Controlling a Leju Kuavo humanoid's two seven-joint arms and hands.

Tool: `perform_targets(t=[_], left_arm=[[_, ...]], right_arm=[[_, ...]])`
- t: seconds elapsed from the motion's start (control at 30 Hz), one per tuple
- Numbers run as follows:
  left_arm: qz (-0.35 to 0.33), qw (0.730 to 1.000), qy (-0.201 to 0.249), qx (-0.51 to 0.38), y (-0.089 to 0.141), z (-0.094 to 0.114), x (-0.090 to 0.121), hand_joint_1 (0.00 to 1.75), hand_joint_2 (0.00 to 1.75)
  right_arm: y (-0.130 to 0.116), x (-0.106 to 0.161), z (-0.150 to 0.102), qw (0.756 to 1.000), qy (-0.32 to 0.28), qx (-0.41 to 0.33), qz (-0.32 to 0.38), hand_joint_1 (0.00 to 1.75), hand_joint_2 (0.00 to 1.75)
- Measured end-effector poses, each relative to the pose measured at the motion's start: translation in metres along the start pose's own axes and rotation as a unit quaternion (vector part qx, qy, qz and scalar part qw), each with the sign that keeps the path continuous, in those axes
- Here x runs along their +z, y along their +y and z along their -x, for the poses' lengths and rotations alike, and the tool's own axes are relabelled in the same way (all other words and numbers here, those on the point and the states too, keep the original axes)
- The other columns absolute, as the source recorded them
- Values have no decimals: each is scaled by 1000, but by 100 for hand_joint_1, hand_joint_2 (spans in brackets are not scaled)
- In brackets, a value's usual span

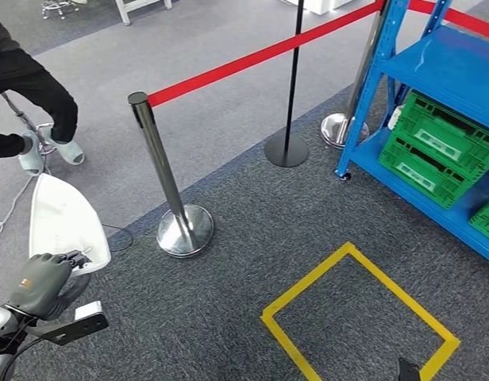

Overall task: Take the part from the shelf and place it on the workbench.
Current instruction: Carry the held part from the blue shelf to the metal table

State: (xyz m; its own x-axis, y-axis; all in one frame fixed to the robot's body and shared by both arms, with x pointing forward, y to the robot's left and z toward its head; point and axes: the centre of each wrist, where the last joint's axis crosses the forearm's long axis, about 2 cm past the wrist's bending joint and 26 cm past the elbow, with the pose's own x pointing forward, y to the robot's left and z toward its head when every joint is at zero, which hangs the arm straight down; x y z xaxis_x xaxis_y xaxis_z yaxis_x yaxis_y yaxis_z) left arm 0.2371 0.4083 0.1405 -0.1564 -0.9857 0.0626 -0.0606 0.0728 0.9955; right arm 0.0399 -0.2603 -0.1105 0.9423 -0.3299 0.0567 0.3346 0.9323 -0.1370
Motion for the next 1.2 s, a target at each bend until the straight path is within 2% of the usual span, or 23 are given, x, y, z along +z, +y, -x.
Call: perform_targets(t=[0.17, 0.67, 1.2], left_arm=[[-5, 1000, 0, 0, 1, -1, -3, 175, 175], [4, 1000, -1, 3, -7, -7, 7, 175, 175], [7, 1000, -1, 7, -7, -8, 7, 175, 175]], right_arm=[[0, 0, 0, 1000, -3, 4, -5, 0, 0], [-3, -1, 4, 1000, 12, 14, -4, 0, 0], [-5, -1, -1, 1000, -9, 14, -8, 0, 0]])
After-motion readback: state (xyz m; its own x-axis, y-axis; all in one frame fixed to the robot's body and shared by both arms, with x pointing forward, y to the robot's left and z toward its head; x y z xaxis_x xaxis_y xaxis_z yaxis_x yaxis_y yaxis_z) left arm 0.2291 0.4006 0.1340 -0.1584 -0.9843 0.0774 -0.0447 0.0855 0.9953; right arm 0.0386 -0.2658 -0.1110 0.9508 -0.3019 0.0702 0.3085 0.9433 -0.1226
